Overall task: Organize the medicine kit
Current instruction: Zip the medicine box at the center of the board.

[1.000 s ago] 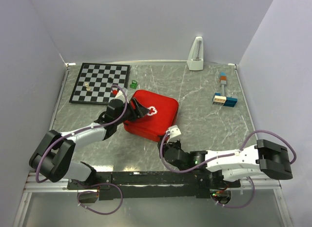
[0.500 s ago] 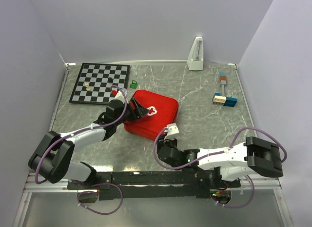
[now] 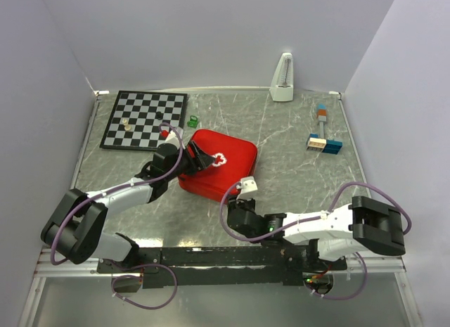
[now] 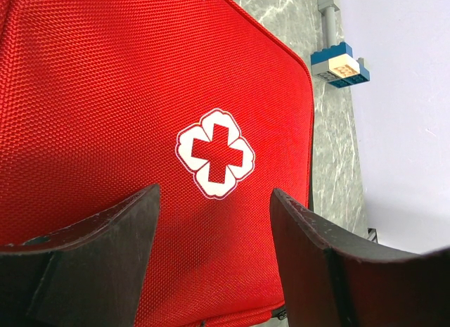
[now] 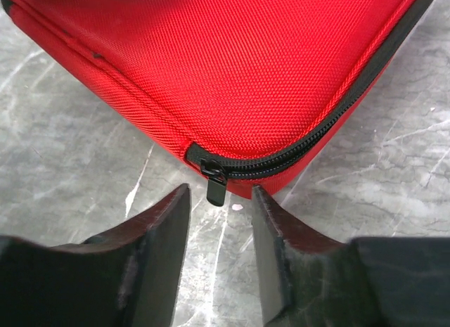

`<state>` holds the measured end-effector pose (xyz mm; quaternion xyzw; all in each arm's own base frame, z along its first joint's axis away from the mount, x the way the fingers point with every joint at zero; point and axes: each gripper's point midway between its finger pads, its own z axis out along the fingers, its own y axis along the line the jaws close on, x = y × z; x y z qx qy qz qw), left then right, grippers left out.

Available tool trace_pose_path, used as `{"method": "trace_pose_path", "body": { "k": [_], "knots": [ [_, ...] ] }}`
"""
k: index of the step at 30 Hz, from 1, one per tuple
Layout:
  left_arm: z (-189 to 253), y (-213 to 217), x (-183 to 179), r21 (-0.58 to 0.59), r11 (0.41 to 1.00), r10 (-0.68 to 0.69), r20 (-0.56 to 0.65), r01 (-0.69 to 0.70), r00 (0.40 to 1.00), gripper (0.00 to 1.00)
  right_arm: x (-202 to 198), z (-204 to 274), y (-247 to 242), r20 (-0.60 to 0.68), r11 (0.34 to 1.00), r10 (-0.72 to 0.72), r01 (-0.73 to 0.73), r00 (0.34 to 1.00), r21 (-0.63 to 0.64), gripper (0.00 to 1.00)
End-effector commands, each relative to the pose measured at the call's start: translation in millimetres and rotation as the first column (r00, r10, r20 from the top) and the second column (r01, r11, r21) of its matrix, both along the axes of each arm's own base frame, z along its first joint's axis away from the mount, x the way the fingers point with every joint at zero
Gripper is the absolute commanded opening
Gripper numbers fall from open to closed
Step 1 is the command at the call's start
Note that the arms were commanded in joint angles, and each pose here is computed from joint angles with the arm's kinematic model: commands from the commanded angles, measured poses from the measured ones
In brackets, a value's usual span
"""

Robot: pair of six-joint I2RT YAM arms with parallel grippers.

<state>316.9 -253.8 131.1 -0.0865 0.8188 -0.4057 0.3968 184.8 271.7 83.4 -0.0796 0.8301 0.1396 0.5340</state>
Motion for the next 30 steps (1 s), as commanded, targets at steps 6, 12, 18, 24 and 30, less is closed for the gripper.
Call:
{"method": "trace_pose_path", "body": {
  "k": [6, 12, 18, 24, 30],
  "knots": [
    [-25.6, 5.1, -10.1, 0.044, 0.999, 0.002, -0.072, 0.002, 0.997, 0.69, 8.8, -0.3, -0.1, -0.002, 0.998, -0.028, 0.028, 1.0, 0.05, 0.36],
    [-25.2, 3.5, -10.1, 0.039, 0.999, -0.005, -0.074, 0.008, 0.997, 0.7, 10.7, 4.0, 1.8, 0.014, 0.998, -0.023, 0.022, 1.0, 0.052, 0.45],
    [-25.8, 4.0, -10.9, 0.044, 0.999, -0.005, -0.074, 0.008, 0.997, 0.69, 16.2, 2.5, -1.7, 0.006, 0.997, -0.041, 0.04, 0.999, 0.059, 0.46],
    [-26.2, 4.3, -11.4, 0.045, 0.999, -0.005, -0.075, 0.008, 0.997, 0.7, 23.1, 3.7, -5.8, 0.009, 0.996, -0.055, 0.054, 0.998, 0.068, 0.38],
    [-26.4, 6.5, -12.0, 0.056, 0.998, -0.001, -0.072, 0.005, 0.997, 0.7, 25.7, 5.5, -6.1, 0.018, 0.997, -0.043, 0.042, 0.999, 0.064, 0.17]
  ]
}}
